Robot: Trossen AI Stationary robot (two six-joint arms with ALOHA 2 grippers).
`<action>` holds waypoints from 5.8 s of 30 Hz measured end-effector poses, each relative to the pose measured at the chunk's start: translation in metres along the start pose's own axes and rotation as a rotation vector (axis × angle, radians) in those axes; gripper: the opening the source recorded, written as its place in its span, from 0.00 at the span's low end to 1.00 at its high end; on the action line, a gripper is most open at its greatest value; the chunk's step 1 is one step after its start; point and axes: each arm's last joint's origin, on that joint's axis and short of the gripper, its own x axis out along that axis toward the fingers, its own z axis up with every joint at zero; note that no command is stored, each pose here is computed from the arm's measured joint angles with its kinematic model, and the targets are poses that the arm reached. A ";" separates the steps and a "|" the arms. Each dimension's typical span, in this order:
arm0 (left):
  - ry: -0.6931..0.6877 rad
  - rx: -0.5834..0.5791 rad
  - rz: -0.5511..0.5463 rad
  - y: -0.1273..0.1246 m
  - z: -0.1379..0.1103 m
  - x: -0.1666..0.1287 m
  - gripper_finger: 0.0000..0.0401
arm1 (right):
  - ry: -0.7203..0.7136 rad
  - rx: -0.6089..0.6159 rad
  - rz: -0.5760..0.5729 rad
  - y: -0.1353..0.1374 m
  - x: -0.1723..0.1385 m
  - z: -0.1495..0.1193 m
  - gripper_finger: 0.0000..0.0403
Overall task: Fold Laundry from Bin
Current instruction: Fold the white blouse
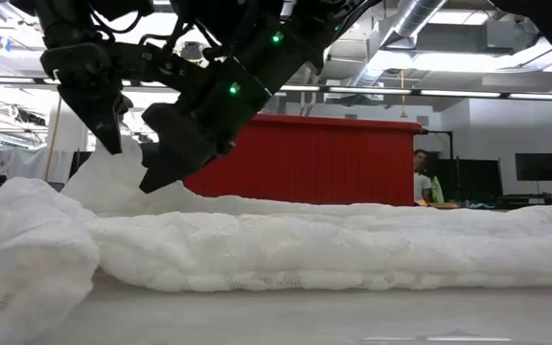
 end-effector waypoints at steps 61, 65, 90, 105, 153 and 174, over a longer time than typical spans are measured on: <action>-0.071 -0.045 -0.003 -0.002 0.006 0.000 0.00 | 0.064 0.014 0.007 -0.012 0.028 -0.023 0.04; -0.070 -0.044 -0.002 -0.001 0.006 0.000 0.00 | 0.075 0.013 -0.017 -0.011 0.025 -0.019 0.07; 0.020 -0.140 0.068 0.006 -0.020 0.022 0.00 | 0.198 0.058 0.051 -0.005 0.009 -0.006 0.04; 0.017 -0.201 -0.043 0.001 -0.017 0.022 0.00 | 0.228 0.103 0.095 -0.007 -0.003 -0.002 0.04; 0.038 -0.286 -0.086 -0.004 -0.032 0.007 0.00 | 0.216 0.258 0.643 -0.110 -0.038 -0.003 0.04; -0.044 -0.391 0.086 0.004 -0.034 0.011 0.00 | 0.208 0.341 0.535 -0.159 -0.026 -0.027 0.13</action>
